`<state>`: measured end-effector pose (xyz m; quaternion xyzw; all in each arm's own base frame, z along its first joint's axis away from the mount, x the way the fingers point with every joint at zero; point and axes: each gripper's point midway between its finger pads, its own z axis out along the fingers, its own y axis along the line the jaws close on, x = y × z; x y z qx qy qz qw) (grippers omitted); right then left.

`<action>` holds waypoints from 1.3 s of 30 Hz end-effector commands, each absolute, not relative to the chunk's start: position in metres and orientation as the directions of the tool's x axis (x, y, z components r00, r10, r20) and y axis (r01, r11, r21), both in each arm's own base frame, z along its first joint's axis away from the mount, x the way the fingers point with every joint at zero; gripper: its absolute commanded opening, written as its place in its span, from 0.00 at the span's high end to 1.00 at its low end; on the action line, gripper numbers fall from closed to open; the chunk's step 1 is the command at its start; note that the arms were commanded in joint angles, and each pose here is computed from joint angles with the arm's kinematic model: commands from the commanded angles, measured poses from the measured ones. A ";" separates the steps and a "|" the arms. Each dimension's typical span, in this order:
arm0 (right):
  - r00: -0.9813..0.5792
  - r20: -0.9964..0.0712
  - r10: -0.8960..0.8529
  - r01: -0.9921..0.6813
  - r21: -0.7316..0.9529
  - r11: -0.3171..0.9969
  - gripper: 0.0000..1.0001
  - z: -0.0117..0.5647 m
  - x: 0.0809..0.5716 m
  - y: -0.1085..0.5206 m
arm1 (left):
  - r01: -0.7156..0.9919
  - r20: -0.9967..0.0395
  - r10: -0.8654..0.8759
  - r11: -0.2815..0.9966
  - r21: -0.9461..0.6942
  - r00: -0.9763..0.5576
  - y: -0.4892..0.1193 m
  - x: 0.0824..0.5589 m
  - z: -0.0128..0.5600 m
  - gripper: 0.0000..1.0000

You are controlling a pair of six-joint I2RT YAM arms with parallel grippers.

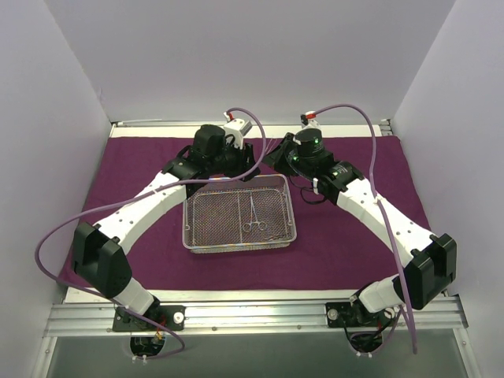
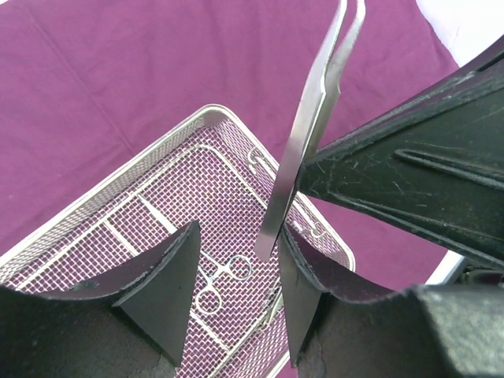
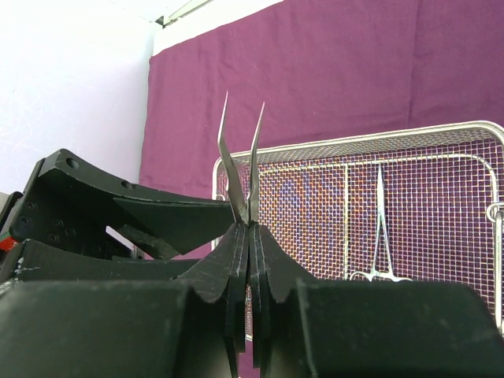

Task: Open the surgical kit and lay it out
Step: Place the medical item in the surgical kit.

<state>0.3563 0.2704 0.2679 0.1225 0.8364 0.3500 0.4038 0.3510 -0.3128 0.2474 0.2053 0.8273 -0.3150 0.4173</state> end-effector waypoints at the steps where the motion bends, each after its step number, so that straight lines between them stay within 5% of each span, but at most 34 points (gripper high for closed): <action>1: -0.612 -0.608 0.506 -0.117 0.702 0.702 1.00 0.294 0.360 0.274 | 0.622 -0.856 0.074 0.719 -0.310 -0.512 -0.315 0.361 0.268 0.47; 20: -0.525 -0.520 0.674 0.102 0.747 0.657 1.00 0.264 0.409 0.203 | 0.633 -0.867 0.089 0.721 -0.283 -0.489 -0.285 0.333 0.284 0.46; 29: -0.308 -0.296 0.904 0.310 0.867 0.389 1.00 0.229 0.461 0.105 | 0.587 -0.851 0.072 0.754 -0.296 -0.521 -0.255 0.335 0.271 0.46; 39: -0.174 -0.272 0.946 0.424 0.847 0.321 1.00 0.157 0.504 0.011 | 0.517 -0.824 0.034 0.793 -0.322 -0.565 -0.210 0.331 0.252 0.47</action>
